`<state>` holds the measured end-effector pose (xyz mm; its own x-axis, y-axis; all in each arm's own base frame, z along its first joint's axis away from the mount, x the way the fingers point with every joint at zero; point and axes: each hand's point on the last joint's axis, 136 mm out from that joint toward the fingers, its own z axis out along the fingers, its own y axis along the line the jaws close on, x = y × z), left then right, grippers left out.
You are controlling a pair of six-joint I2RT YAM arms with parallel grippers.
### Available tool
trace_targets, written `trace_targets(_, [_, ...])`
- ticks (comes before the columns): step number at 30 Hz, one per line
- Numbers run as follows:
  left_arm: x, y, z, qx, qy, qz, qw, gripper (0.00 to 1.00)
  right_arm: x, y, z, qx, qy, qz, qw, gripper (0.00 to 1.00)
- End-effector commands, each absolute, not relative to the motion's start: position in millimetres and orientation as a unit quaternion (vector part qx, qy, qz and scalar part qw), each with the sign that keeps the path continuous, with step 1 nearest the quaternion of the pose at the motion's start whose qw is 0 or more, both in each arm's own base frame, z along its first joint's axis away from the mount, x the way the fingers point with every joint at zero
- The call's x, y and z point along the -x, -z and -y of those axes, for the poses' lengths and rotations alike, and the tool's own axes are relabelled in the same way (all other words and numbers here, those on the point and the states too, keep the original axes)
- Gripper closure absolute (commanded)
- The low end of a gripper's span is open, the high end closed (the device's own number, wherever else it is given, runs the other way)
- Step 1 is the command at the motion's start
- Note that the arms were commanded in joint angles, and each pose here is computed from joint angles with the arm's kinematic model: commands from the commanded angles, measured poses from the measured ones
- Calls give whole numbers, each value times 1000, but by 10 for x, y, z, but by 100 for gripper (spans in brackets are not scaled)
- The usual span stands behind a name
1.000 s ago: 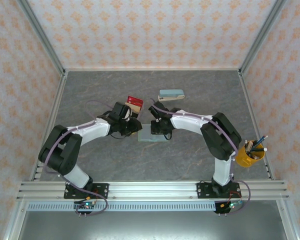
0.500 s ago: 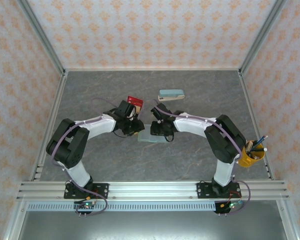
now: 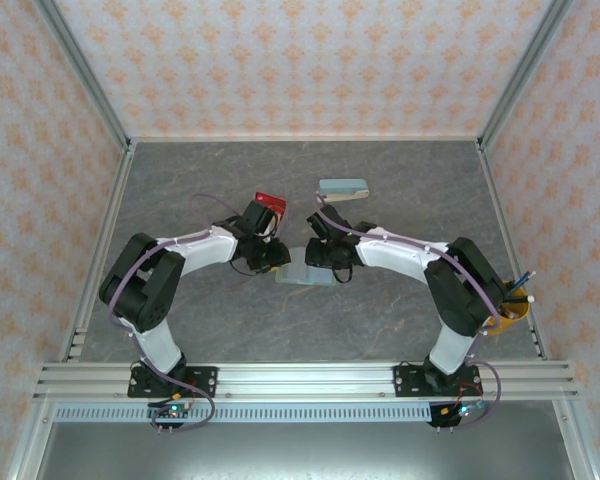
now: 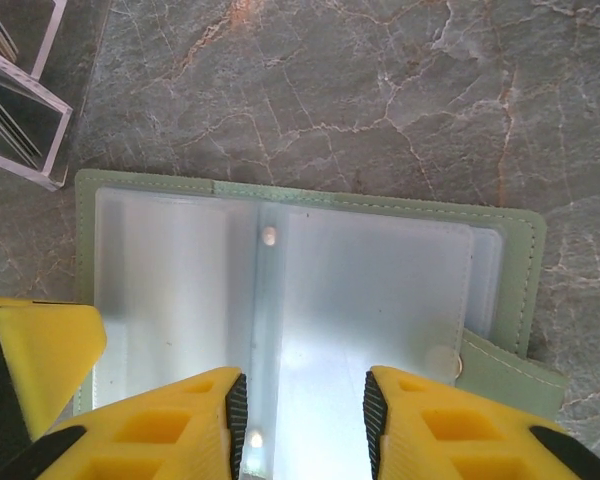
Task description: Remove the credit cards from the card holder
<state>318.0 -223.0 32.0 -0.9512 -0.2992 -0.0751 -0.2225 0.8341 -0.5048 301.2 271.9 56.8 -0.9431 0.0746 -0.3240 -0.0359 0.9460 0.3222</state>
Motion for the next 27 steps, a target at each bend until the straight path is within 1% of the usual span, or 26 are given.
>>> trace_targets(1, [-3177,-337,2235,123,244,-959,76,73,-3001,-614,-2681,-20,-163,-971,176,62])
trace_targets(7, [-3171,-327,2254,118,245,-960,72,73,-2992,-578,-2673,-25,-160,-972,169,62])
trace_targets(11, [-3173,-299,2222,118,234,-962,71,72,-2956,-462,-2622,-34,-144,-977,151,62])
trace_targets(27, [-3157,-326,2395,103,277,-954,57,72,-2866,-91,-2622,-39,-126,-987,92,63])
